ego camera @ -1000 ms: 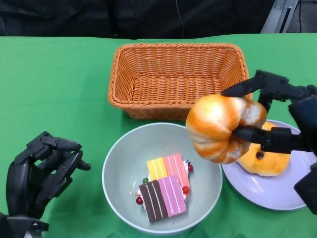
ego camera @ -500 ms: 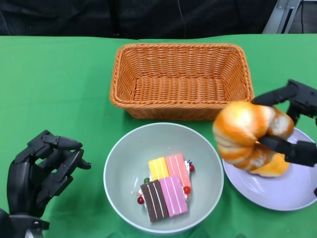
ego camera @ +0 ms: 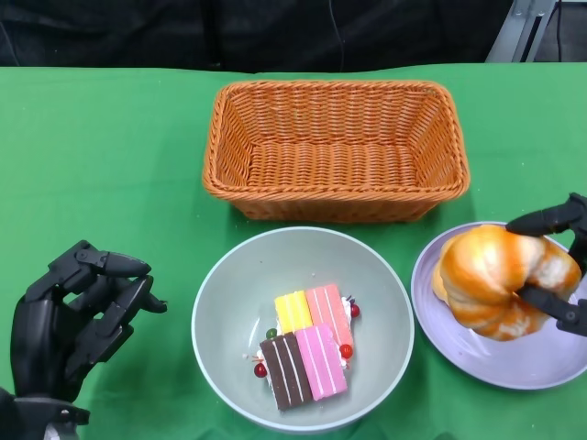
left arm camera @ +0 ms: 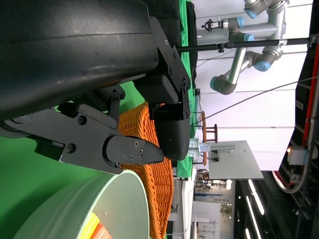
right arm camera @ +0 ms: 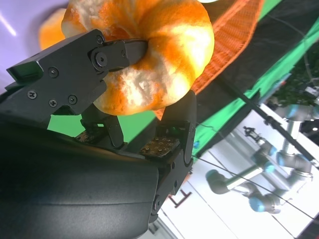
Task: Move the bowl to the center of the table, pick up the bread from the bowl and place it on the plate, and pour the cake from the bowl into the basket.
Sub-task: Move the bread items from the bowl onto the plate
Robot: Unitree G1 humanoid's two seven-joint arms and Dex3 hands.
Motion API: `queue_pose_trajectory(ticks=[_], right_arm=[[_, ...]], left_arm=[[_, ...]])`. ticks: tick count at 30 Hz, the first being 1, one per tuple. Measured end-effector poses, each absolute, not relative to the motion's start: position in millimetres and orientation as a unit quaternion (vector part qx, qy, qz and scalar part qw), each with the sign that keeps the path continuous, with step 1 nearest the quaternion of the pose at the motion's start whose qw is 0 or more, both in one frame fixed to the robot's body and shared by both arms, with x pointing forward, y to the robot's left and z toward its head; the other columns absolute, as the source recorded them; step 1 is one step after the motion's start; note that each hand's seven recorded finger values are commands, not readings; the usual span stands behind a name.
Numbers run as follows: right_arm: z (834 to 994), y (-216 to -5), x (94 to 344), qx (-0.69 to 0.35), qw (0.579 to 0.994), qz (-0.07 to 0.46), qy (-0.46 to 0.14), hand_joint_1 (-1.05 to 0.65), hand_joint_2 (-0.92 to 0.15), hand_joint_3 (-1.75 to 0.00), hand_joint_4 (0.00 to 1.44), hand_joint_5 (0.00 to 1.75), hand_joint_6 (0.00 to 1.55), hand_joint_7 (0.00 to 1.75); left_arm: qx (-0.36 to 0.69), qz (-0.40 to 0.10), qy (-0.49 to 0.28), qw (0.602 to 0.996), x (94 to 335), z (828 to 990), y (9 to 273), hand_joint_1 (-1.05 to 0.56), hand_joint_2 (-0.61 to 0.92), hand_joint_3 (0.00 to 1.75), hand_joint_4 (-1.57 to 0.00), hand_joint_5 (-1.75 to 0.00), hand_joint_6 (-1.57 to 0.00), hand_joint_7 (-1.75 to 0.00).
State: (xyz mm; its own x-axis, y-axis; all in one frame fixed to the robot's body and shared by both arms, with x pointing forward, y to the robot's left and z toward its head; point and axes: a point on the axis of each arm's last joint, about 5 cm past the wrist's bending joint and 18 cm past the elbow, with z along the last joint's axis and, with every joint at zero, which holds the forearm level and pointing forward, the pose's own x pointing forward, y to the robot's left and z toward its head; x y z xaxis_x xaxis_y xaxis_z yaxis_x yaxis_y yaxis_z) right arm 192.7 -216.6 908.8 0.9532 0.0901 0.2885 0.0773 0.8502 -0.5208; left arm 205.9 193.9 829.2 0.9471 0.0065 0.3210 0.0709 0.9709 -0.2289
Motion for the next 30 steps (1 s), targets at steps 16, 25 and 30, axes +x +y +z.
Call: queue_pose_trajectory(ticks=[16, 25, 30], right_arm=[[878.2, -223, 191, -0.286, 0.954, -0.02, -0.09, -0.09, -0.9, -0.23, 0.63, 1.75, 0.75, 0.93], [852.2, -223, 198, -0.285, 0.957, -0.028, -0.037, -0.08, -0.92, -0.18, 0.6, 1.74, 0.76, 0.9], [846.2, -224, 203, -0.281, 0.959, -0.034, -0.031, -0.07, -0.92, -0.18, 0.6, 1.7, 0.78, 0.84]], left_arm=[[-0.118, -0.017, -0.162, 0.98, 206, 829.4, 194, -0.2, 0.92, 0.3, -0.81, -1.38, -0.85, -1.11], [-0.117, -0.018, -0.164, 0.979, 206, 829.4, 194, -0.19, 0.92, 0.3, -0.81, -1.4, -0.83, -1.15], [-0.116, -0.018, -0.167, 0.979, 206, 830.3, 194, -0.17, 0.92, 0.32, -0.81, -1.4, -0.83, -1.15]])
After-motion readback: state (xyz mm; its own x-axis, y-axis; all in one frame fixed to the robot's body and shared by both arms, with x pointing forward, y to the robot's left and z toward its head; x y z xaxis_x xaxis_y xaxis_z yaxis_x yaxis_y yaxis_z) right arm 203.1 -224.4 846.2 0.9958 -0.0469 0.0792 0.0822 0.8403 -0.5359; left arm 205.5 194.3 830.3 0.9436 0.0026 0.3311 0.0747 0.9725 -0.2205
